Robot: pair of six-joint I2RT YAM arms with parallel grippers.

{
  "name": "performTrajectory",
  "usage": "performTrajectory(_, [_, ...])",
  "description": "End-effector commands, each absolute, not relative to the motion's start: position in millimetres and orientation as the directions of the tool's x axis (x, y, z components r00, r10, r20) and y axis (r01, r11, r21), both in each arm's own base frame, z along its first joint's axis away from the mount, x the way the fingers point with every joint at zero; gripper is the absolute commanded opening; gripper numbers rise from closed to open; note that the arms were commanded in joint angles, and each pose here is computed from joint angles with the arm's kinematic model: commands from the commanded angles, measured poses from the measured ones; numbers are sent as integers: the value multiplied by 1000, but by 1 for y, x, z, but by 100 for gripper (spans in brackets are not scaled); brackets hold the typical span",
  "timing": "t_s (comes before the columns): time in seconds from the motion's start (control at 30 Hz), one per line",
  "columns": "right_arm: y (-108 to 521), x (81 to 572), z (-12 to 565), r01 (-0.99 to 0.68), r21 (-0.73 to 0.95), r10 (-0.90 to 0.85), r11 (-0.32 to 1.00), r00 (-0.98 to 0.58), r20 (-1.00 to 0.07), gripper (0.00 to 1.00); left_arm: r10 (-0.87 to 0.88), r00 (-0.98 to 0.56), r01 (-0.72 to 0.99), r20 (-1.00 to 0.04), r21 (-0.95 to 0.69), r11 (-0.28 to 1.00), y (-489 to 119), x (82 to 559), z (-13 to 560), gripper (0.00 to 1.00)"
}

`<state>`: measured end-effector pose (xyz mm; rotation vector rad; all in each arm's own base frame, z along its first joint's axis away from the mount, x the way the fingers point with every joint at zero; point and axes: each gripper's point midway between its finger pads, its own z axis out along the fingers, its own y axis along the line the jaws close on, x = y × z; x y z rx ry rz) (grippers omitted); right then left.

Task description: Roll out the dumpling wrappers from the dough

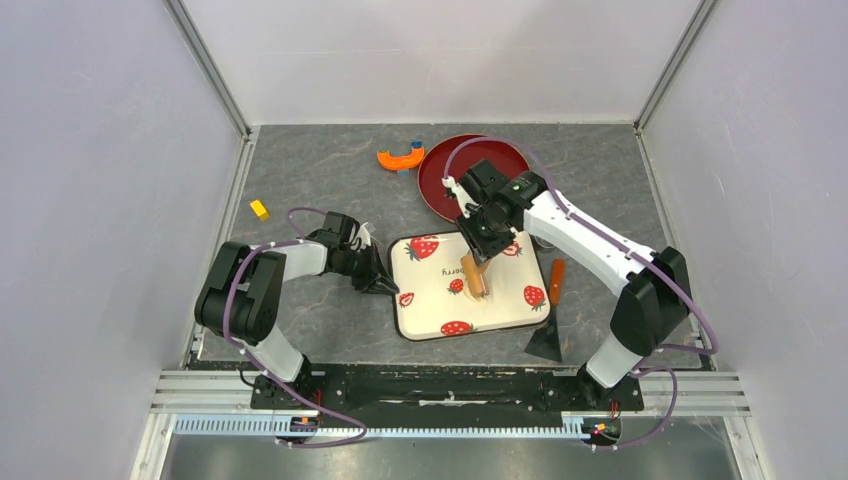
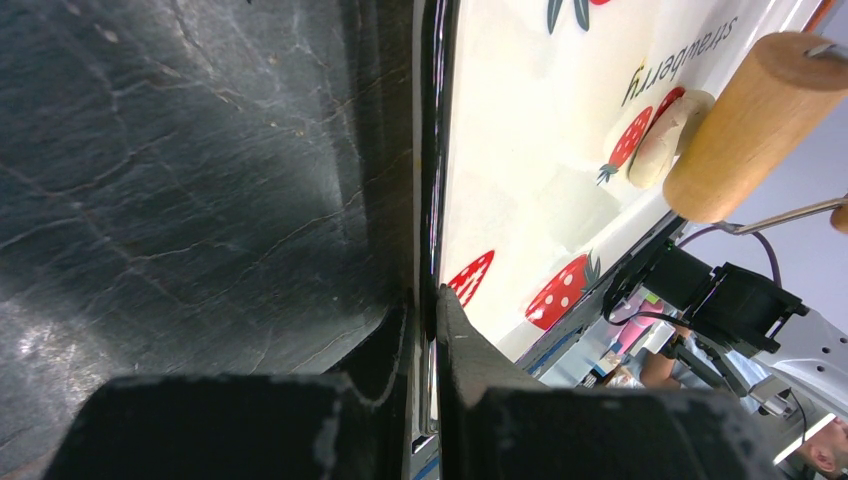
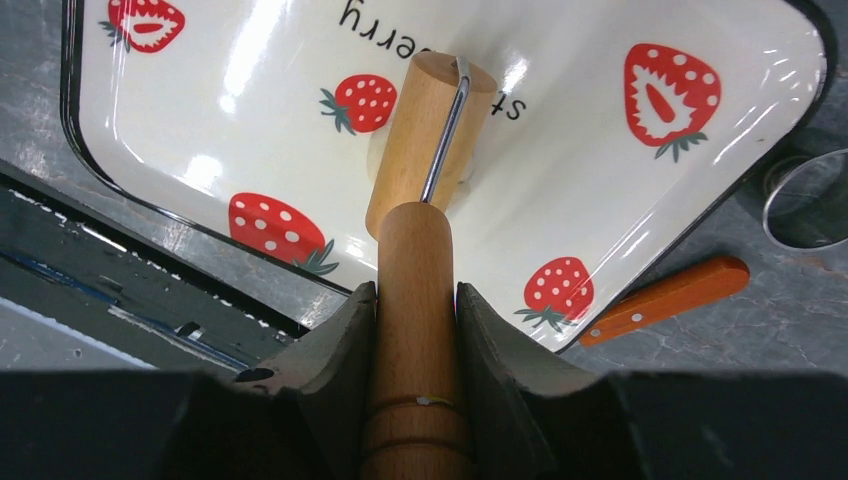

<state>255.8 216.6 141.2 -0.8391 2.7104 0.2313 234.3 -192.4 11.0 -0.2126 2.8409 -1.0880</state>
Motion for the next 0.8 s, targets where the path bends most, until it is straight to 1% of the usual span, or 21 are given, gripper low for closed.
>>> performTrajectory(0.0, [225, 249, 142, -597, 117, -539, 793, -778, -323, 0, -190, -982, -175, 14, -459, 871, -156, 207, -41, 2])
performTrajectory(0.2, [217, 243, 129, -595, 104, -550, 797, -786, -280, 0, -191, -981, -176, 14, -459, 871, -156, 208, -41, 2])
performTrajectory(0.43, [212, 240, 120, -600, 89, -564, 795, -786, -255, 0, -191, -981, -175, 12, -459, 871, -157, 208, -41, 2])
performTrajectory(0.63, [206, 229, 99, -607, 100, -577, 789, -786, -222, 0, -191, -981, -177, 14, -458, 871, -156, 207, -41, 2])
performTrajectory(0.77, [206, 219, 85, -604, 138, -574, 785, -793, -205, 0, -190, -982, -175, 13, -458, 872, -156, 208, -41, 2])
